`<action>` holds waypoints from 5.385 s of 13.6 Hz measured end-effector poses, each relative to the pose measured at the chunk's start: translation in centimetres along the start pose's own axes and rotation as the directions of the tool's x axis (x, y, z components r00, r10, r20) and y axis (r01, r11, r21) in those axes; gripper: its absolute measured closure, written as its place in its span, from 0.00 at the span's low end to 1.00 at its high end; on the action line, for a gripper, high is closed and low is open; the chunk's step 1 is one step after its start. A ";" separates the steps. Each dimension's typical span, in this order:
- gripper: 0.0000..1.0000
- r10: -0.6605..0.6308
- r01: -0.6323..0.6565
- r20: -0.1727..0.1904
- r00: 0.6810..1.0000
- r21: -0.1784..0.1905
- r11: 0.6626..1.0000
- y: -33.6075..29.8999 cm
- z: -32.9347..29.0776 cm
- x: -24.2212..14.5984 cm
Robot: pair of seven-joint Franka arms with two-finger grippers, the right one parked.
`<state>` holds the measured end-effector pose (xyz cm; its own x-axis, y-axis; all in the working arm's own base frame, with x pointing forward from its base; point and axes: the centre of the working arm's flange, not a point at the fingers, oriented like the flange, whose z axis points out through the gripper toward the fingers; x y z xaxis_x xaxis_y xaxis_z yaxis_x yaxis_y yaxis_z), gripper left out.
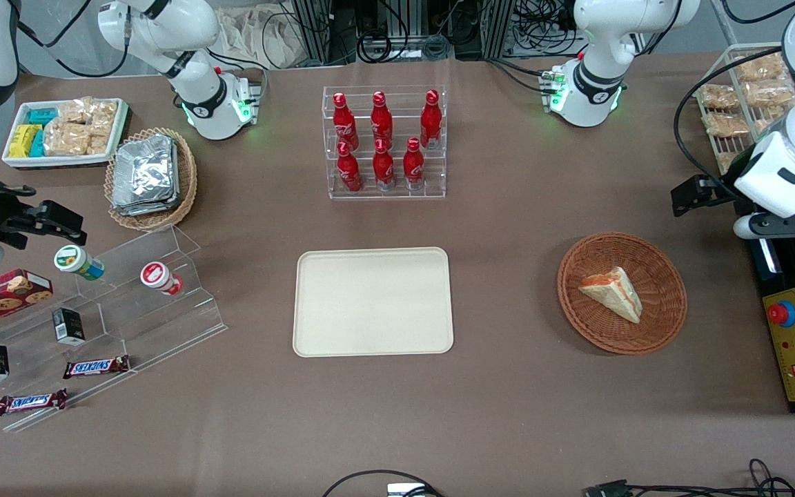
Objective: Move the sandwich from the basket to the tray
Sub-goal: 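Lower the left gripper onto the wrapped sandwich in the basket and close it, then lift the gripped sandwich up out of the wicker basket, then carry the sandwich with the left gripper over to the cream tray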
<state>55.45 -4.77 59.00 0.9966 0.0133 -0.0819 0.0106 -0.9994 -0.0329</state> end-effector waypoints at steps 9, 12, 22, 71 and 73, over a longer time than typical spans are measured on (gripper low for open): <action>0.00 -0.058 0.058 0.006 0.998 0.001 0.998 0.0 0.3 0.0; 0.00 -0.245 0.246 0.026 0.969 -0.015 0.969 0.2 0.9 0.0; 0.00 -0.662 0.664 0.173 0.729 0.056 0.746 0.3 14.8 5.4; 0.84 0.130 -0.111 0.149 0.980 -0.129 0.985 36.9 30.3 6.1; 0.84 0.126 -0.112 0.139 0.982 -0.110 0.988 39.0 33.6 5.4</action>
<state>58.45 -42.56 23.79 0.9687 -0.1087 -0.2229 -0.0916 -0.9921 0.0859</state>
